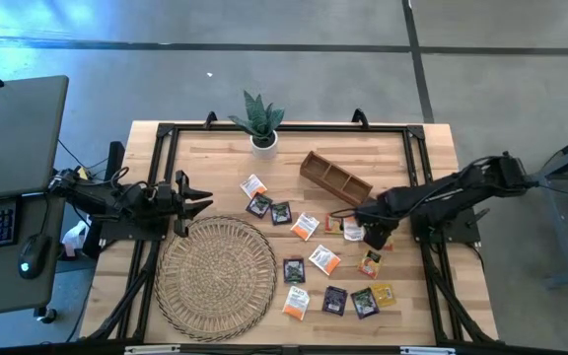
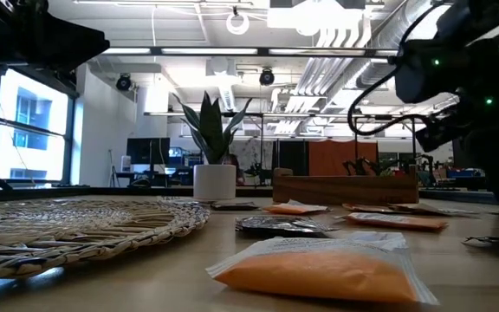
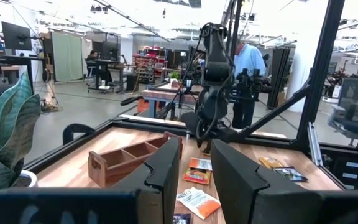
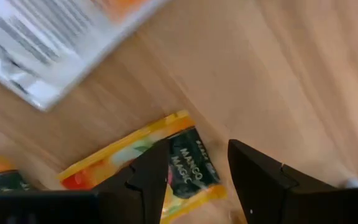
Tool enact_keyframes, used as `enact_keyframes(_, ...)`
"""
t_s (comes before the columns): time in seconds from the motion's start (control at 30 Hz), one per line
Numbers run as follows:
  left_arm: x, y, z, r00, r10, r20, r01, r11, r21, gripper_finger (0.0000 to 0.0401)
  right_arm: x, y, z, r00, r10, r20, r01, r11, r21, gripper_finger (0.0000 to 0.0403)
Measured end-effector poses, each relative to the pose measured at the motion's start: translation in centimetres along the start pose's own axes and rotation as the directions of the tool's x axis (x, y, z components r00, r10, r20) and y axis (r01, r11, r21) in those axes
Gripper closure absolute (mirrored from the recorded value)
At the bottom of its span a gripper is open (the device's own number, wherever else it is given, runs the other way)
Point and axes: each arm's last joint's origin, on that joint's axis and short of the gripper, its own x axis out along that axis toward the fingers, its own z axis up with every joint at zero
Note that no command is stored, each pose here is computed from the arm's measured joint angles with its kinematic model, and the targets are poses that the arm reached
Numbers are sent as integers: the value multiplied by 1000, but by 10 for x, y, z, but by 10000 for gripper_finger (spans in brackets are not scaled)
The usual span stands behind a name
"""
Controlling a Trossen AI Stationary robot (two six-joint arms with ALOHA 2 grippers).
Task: Pick & Place Tea
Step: Put the orange tea bag into the right section of the wooden organizer
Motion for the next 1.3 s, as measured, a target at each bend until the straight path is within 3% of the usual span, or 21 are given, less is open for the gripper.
enact_keyframes(0.23,0,0,0,1000,0,-1,0,1000,0,310,11,-6,-4,1000,19,-21,-18,998,56,252)
enact_keyframes(0.53,0,0,0,1000,0,-2,0,1000,1,310,11,-3,-2,998,66,-6,-65,996,59,392)
enact_keyframes(0.7,0,0,0,1000,0,-2,0,1000,1,310,-1,1,-1,999,47,25,-48,998,43,391)
enact_keyframes(0.87,0,0,0,1000,1,-2,-1,1000,1,310,-33,17,10,974,114,196,-118,993,7,394)
enact_keyframes(1.03,0,0,0,1000,1,-1,-1,1000,0,310,-72,38,25,899,182,398,-157,983,-95,400)
enact_keyframes(1.1,0,0,0,1000,1,0,-1,1000,0,310,-87,43,30,858,180,481,-127,982,-140,397)
enact_keyframes(1.17,0,0,0,1000,2,0,-2,1000,0,310,-101,44,36,801,120,586,-44,989,-143,396)
enact_keyframes(1.3,0,0,0,1000,7,0,-7,1000,0,310,-115,36,46,683,-86,725,159,987,-33,400)
